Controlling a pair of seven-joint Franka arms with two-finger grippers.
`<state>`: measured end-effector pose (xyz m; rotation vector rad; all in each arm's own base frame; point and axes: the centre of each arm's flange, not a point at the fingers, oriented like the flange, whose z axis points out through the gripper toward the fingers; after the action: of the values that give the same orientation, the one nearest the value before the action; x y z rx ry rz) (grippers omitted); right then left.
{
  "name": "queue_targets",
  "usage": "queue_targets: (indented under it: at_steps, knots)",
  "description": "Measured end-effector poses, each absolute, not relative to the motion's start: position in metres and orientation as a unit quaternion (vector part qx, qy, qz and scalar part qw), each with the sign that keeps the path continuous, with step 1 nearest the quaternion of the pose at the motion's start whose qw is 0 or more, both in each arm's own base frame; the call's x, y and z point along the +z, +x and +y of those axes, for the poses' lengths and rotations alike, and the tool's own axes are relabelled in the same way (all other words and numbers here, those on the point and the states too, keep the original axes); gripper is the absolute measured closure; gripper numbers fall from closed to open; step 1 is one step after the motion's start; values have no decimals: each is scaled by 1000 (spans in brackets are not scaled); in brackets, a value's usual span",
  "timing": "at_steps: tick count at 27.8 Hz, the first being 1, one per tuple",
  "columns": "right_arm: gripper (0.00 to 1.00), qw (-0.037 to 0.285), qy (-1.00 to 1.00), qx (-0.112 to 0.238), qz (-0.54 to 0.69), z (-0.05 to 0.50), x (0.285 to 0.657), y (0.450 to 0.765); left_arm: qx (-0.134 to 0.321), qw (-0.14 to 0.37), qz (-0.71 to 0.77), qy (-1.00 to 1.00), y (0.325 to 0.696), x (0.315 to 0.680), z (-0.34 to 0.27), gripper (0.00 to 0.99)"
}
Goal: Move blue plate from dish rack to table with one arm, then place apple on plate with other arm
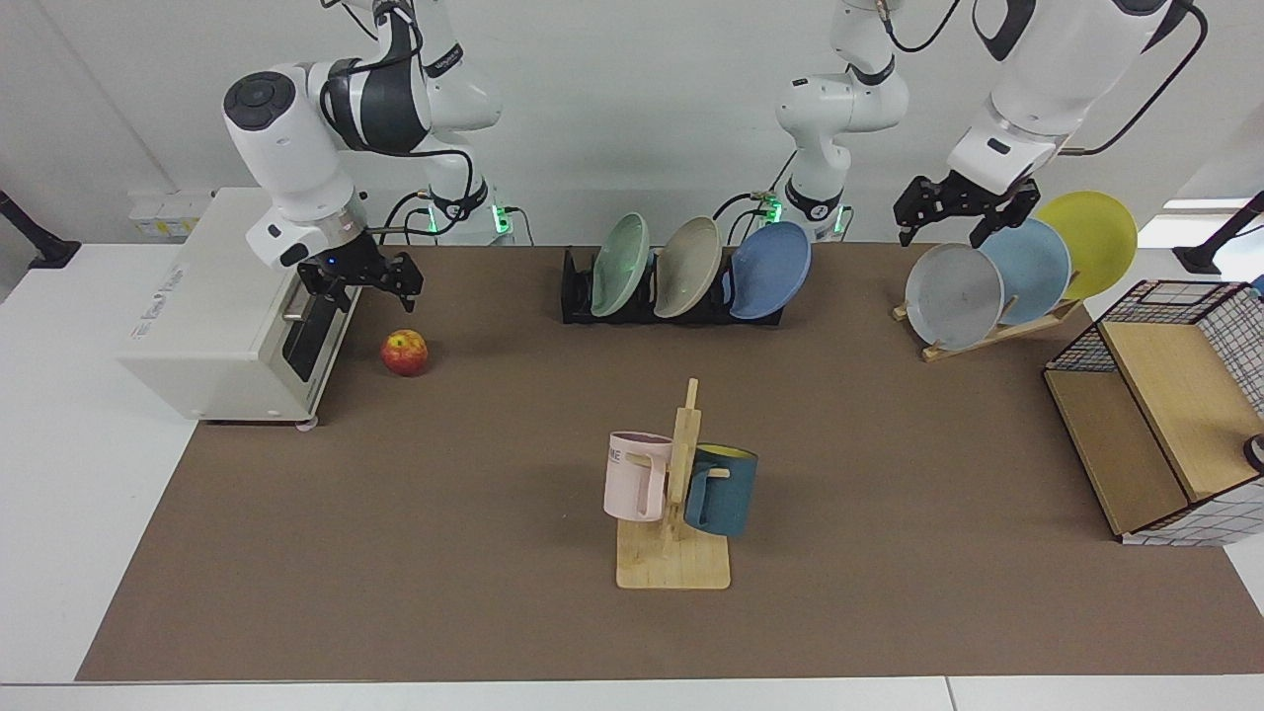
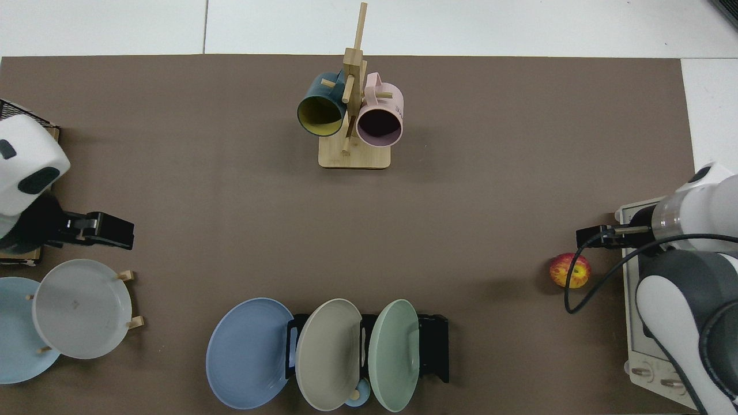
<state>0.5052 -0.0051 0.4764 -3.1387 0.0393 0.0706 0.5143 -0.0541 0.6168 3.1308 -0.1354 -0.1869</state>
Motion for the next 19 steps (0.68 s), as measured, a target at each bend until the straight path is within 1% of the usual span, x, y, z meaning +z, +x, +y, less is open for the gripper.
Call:
queue_targets:
  at_steps: [8,12,19]
  knots:
    - [0,-9,-999,34,12,-11,433,495,-65,-7,-77,995,471,586,-90,0]
    - [0,-10,-999,39,11,-11,413,489,-71,-5,-90,993,456,567,-103,0]
    - [0,-15,-998,55,17,-21,387,484,-96,-14,-113,989,430,499,-138,0]
